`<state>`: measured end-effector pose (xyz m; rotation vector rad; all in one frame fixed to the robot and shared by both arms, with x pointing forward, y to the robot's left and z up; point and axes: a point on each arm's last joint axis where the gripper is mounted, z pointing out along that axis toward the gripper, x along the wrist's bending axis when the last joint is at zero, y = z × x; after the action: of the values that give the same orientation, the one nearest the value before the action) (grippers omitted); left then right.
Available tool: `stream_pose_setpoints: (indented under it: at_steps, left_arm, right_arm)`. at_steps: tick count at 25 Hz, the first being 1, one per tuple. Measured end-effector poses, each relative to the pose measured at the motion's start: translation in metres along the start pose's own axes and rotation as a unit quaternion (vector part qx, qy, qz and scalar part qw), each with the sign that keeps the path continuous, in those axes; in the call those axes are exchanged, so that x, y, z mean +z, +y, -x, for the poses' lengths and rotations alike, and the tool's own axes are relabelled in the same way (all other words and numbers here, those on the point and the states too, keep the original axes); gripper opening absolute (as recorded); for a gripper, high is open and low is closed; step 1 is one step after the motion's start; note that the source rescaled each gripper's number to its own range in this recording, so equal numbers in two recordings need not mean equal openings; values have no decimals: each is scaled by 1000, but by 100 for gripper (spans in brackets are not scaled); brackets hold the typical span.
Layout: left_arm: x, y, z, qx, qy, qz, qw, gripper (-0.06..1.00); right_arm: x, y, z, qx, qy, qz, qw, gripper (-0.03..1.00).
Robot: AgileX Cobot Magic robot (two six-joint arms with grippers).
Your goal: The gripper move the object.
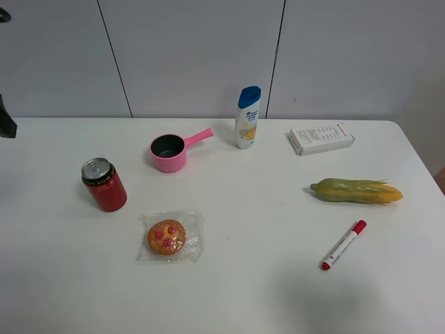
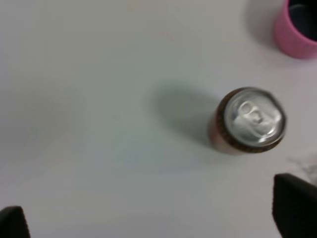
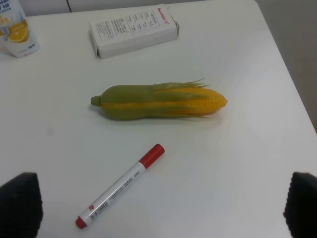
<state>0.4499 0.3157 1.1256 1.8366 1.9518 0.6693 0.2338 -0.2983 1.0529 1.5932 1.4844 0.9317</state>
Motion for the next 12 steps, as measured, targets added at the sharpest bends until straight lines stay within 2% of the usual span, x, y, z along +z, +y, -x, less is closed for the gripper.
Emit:
stream_pose_setpoints:
  at_steps: [2, 6, 9, 12]
  left_arm:
    - [-16, -10, -9, -15, 11, -8, 1000, 97]
    - [-53, -32, -15, -32, 22, 9, 999, 97]
    - [-79, -45, -14, -48, 21, 57, 997, 97]
    - [-102, -59, -14, -91, 17, 104, 990, 97]
  right_arm:
    - [0, 0, 0, 0, 0, 0, 1000, 100]
    - [0, 0, 0, 0, 0, 0, 1000, 100]
    - [0, 0, 0, 0, 0, 0, 1000, 100]
    - [0, 0, 0, 0, 0, 0, 1000, 100]
